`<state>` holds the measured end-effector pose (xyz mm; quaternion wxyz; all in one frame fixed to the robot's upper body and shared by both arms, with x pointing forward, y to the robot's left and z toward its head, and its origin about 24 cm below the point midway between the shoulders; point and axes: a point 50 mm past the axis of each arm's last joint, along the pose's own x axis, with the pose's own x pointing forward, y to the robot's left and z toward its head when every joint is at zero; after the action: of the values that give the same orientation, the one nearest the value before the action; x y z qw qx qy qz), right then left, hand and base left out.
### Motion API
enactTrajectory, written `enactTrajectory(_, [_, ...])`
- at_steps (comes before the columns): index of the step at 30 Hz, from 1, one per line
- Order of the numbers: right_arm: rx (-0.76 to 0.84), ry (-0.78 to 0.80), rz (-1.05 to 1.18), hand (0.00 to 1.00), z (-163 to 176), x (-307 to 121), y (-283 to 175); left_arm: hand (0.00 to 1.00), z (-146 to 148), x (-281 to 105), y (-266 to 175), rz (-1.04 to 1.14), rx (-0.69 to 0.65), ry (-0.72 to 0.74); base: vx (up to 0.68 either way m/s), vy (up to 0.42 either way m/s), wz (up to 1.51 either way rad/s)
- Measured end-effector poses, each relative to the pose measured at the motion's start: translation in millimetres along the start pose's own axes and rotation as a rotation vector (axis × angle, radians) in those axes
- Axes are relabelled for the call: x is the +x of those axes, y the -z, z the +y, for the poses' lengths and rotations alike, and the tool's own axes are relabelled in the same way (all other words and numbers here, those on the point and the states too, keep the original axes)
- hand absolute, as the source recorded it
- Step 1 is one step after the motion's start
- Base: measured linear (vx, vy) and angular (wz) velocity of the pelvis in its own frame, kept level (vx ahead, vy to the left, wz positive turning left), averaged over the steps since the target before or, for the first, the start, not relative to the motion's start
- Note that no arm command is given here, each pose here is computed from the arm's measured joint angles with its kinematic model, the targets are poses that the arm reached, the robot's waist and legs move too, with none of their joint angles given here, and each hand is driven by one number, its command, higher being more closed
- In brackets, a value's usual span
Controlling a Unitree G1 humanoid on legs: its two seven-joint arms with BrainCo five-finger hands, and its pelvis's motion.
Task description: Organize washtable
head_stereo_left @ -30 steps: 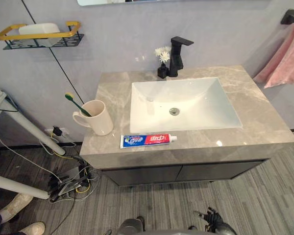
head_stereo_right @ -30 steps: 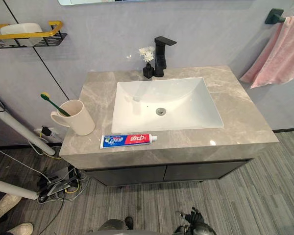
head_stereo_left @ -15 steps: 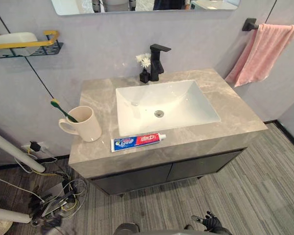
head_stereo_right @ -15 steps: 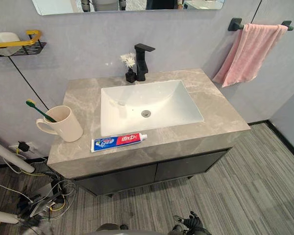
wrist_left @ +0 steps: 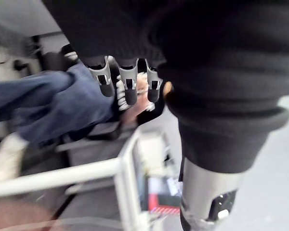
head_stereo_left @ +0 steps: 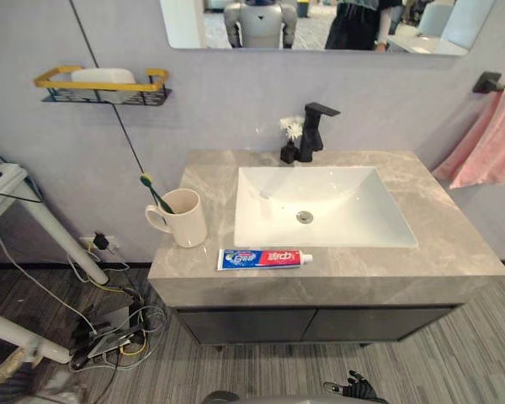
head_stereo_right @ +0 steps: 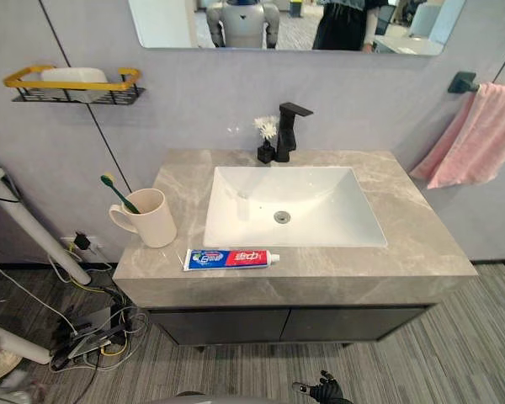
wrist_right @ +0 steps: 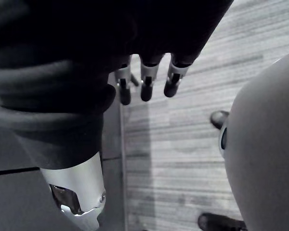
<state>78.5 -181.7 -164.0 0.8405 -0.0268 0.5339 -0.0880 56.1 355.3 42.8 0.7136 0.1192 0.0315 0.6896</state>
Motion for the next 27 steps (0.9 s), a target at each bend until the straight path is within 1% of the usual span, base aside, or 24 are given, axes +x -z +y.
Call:
enactTrajectory(1, [0.002,-0.003,0.001,0.00,2,0,0,0.00,5,2,-11,-0.046,-0.002,-0.034,0.02,-0.007,0.22])
enactTrajectory(3, [0.002,-0.002,0.006,0.00,2,-1,2,0.00,21,5,-50,-0.220,0.002,-0.150,0.02,0.005,0.34])
enactTrajectory(4, [0.002,-0.002,0.006,0.00,3,-1,2,0.00,25,4,-62,-0.274,0.008,-0.181,0.02,0.006,0.34])
enactTrajectory(7, [0.004,-0.004,0.004,0.00,4,-1,2,0.00,31,-4,-95,-0.423,-0.021,-0.244,0.01,0.007,0.25])
enactTrajectory(8, [0.005,-0.007,0.004,0.00,5,-1,1,0.00,31,-6,-100,-0.446,-0.034,-0.251,0.01,-0.004,0.26])
enactTrajectory(9, [0.007,-0.007,0.005,0.00,6,-1,2,0.00,27,-11,-112,-0.489,-0.075,-0.237,0.01,-0.011,0.30])
enactTrajectory(10, [0.007,-0.007,0.007,0.00,6,-1,3,0.00,20,-18,-124,-0.532,-0.132,-0.205,0.01,-0.012,0.30])
enactTrajectory(11, [0.008,-0.006,0.011,0.00,6,-2,4,0.00,16,-22,-129,-0.552,-0.162,-0.182,0.01,-0.009,0.28])
enactTrajectory(13, [0.011,-0.010,0.019,0.00,8,-3,8,0.00,3,-40,-151,-0.647,-0.288,-0.070,0.01,-0.006,0.17])
enactTrajectory(14, [0.010,-0.012,0.019,0.00,9,-3,7,0.00,1,-45,-156,-0.671,-0.317,-0.044,0.00,0.000,0.00])
enactTrajectory(16, [0.006,-0.017,0.017,0.00,10,-3,7,0.00,-8,-60,-170,-0.741,-0.400,0.074,0.00,0.007,-0.04])
enactTrajectory(17, [0.003,-0.018,0.015,0.00,10,-3,7,0.00,-11,-63,-172,-0.752,-0.413,0.105,0.00,0.000,0.00])
enactTrajectory(19, [-0.009,-0.025,0.012,0.00,12,-3,6,0.00,-20,-73,-176,-0.772,-0.462,0.231,0.00,0.000,0.00])
enactTrajectory(25, [-0.014,-0.041,0.012,0.00,13,-1,3,0.00,-39,-93,-182,-0.779,-0.549,0.439,0.00,0.005,0.06])
enactTrajectory(26, [-0.021,-0.045,0.011,0.00,14,-1,3,0.00,-45,-102,-185,-0.790,-0.568,0.521,0.00,0.000,0.00])
enactTrajectory(27, [-0.026,-0.047,0.010,0.00,14,-1,2,0.00,-47,-105,-187,-0.797,-0.573,0.550,0.00,0.000,0.00])
